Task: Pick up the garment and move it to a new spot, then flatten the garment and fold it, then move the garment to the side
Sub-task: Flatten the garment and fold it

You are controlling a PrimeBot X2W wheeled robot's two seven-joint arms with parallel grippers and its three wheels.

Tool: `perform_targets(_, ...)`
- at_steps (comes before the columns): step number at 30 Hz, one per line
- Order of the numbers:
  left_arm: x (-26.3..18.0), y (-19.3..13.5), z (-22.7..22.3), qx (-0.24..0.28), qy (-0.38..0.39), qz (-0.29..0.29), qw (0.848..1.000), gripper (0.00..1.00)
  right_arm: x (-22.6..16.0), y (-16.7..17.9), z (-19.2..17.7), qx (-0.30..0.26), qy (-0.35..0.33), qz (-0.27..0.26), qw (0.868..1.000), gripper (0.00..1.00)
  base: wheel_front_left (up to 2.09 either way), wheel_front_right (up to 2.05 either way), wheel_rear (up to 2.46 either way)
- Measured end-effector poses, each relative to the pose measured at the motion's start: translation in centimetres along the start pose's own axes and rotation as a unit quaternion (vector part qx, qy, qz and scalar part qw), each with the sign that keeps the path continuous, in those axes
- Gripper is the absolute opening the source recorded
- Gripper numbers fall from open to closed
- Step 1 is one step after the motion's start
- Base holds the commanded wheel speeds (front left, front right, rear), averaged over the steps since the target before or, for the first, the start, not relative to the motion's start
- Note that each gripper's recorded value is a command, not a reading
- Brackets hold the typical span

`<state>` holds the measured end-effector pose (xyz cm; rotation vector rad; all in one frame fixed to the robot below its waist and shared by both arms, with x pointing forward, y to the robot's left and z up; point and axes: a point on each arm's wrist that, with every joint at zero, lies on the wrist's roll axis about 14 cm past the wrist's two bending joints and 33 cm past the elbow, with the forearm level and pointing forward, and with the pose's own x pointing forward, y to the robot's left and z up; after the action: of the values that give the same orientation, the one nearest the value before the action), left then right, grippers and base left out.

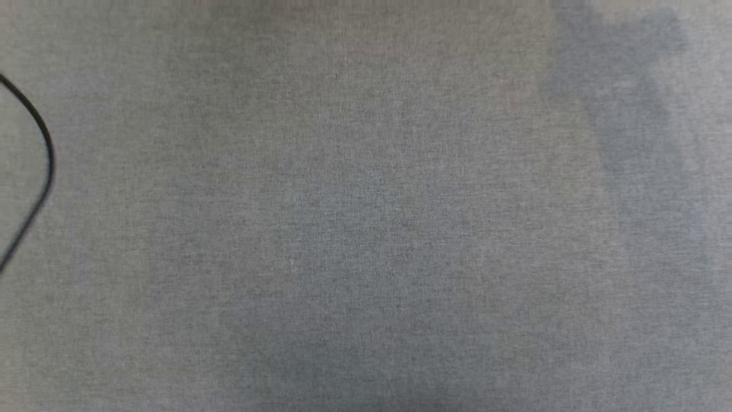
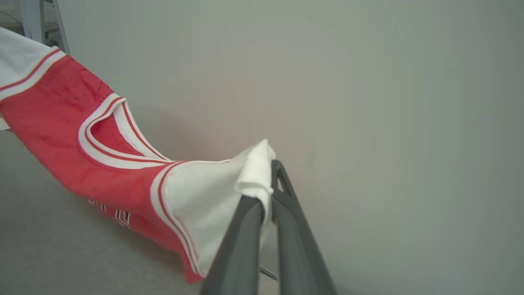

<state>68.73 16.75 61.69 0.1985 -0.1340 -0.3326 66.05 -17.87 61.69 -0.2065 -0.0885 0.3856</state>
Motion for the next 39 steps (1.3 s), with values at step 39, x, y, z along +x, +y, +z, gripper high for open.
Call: perform_targets(39,-37.4,-11.1,-16.4,-0.183,0.276,0.121,0.936,0.00,-35.4,11.9,-20.3,0.181,0.317,0.016,0.931,0.00,0.00,0.00,0.00)
